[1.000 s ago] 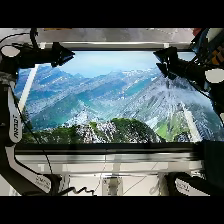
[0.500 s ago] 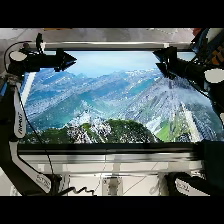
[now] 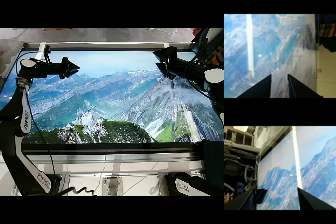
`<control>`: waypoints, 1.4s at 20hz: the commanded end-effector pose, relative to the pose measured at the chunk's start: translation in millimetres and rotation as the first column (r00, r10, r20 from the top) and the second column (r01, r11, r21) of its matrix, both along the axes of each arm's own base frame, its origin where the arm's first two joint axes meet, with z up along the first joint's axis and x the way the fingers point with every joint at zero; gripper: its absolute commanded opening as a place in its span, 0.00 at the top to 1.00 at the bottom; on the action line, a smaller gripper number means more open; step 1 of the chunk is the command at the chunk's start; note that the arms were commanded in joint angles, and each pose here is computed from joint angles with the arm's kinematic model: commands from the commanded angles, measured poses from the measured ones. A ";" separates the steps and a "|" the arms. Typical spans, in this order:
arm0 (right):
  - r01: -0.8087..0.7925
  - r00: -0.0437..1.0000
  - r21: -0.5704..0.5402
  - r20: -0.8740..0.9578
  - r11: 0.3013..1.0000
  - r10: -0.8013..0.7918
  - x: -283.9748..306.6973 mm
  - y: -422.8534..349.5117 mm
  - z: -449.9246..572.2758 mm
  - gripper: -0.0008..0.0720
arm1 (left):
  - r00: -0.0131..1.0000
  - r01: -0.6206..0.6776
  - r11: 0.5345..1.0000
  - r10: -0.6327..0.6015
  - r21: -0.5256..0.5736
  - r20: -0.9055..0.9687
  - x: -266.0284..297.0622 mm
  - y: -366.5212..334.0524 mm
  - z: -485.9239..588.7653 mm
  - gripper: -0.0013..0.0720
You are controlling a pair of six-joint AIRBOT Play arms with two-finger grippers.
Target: Fold the clothes and pants, and hang the long-sleeved shirts on hangers.
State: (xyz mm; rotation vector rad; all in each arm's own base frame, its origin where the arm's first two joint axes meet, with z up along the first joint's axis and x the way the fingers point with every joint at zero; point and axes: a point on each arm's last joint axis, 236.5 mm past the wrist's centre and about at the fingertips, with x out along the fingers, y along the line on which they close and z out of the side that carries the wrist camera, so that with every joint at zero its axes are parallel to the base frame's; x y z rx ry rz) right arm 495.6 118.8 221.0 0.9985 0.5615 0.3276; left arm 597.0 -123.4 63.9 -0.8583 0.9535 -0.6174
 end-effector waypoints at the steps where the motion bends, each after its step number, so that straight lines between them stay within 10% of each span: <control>1: -0.001 1.000 -0.001 0.000 1.000 0.001 -0.1 0.5 -0.2 0.18 | 0.998 -0.001 1.000 0.000 -0.007 -0.057 2.8 1.0 -33.7 0.67; 28: -0.001 1.000 -0.001 -0.001 1.000 0.001 0.0 0.5 -0.4 0.18 | 0.998 0.059 0.998 -0.059 0.010 0.015 -9.3 -33.9 7.6 0.67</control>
